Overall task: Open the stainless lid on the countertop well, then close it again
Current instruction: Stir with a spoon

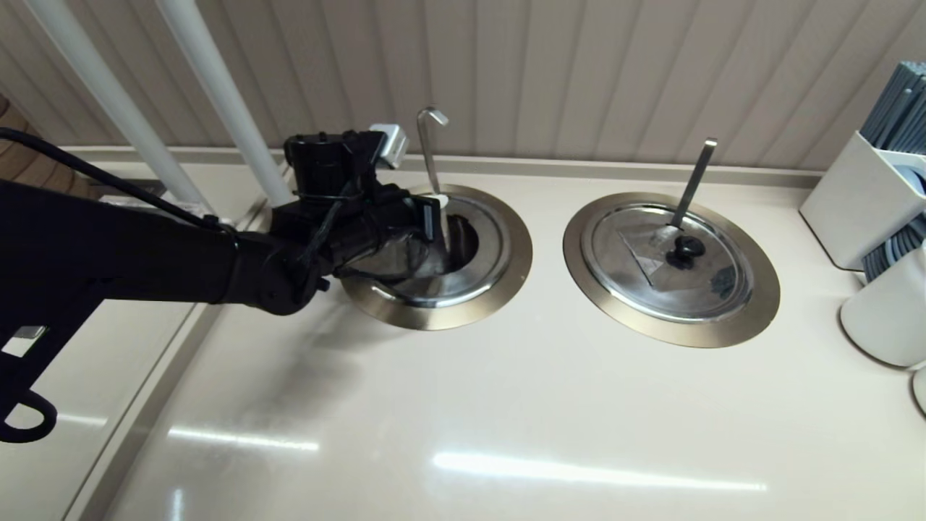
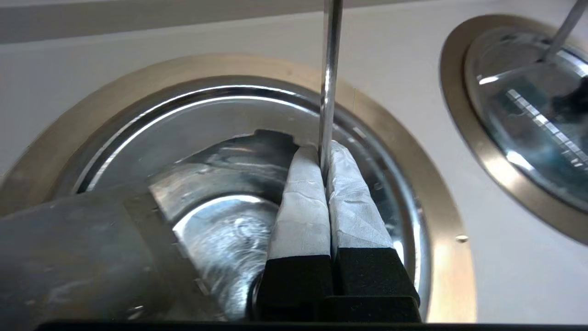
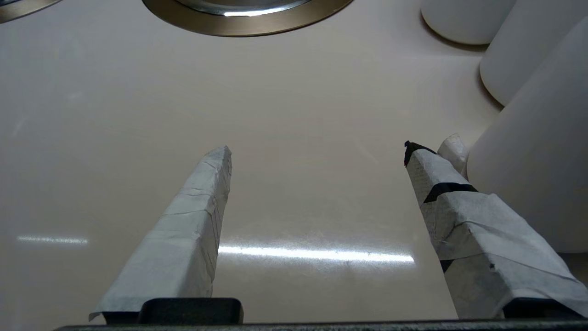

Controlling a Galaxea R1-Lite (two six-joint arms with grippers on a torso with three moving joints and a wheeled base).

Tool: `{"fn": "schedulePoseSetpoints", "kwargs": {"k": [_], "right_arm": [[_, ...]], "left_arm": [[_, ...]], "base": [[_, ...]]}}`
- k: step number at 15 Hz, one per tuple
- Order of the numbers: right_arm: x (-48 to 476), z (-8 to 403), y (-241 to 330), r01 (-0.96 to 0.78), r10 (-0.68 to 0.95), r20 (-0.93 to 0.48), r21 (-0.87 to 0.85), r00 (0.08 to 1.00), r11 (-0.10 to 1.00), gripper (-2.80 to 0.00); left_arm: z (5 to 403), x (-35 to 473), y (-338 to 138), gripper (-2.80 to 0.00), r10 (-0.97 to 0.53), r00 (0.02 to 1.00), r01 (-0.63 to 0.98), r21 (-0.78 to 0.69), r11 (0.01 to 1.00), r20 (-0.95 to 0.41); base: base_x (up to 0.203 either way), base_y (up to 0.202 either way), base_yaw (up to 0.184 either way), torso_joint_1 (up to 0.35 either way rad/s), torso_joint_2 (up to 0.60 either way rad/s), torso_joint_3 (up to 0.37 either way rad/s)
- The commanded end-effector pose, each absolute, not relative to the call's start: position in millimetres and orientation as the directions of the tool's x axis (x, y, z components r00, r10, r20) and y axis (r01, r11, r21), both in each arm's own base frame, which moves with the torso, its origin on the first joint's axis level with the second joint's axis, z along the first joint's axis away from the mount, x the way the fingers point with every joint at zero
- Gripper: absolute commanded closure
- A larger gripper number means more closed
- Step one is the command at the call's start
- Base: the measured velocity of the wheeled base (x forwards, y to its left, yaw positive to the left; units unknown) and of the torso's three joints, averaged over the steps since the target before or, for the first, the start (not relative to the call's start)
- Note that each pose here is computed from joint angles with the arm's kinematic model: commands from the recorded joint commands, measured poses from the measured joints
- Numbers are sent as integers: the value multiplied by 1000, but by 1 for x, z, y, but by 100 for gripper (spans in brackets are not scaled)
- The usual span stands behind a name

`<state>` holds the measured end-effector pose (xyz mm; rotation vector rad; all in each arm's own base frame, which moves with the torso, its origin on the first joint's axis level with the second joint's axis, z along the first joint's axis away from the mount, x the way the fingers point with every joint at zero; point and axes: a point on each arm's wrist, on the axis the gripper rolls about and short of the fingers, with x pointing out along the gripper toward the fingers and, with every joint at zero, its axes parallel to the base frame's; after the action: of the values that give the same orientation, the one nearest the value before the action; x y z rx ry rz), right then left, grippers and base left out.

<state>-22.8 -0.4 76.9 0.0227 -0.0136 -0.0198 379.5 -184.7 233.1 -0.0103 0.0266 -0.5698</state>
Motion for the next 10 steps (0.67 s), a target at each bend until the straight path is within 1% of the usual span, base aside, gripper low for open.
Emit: {"fn": "schedulePoseSetpoints", "kwargs": {"k": [1, 4, 5, 7, 10], "right_arm": [[-22, 75, 0, 20, -20, 6, 23, 1000, 1000, -280], [-22, 75, 0, 20, -20, 6, 23, 1000, 1000, -280], [-22, 75, 0, 20, -20, 6, 23, 1000, 1000, -280], [-22, 75, 0, 20, -20, 6, 23, 1000, 1000, -280], [-22, 75, 0, 20, -20, 5, 23, 1000, 1000, -280]], "left_arm": [[234, 382, -173, 0, -507, 862, 507, 81, 858, -24], [230, 389, -172, 0, -412, 911, 412, 127, 902, -24], [233, 393, -174, 0, -390, 921, 386, 123, 914, 13], [237, 400, -185, 0, -349, 925, 344, 57, 937, 151], [234, 396, -201, 0, -366, 917, 374, -18, 927, 160]], "base": [[0, 0, 0, 0, 0, 0], [0, 0, 0, 0, 0, 0], [0, 0, 0, 0, 0, 0], [0, 0, 0, 0, 0, 0], [0, 0, 0, 0, 0, 0]]}}
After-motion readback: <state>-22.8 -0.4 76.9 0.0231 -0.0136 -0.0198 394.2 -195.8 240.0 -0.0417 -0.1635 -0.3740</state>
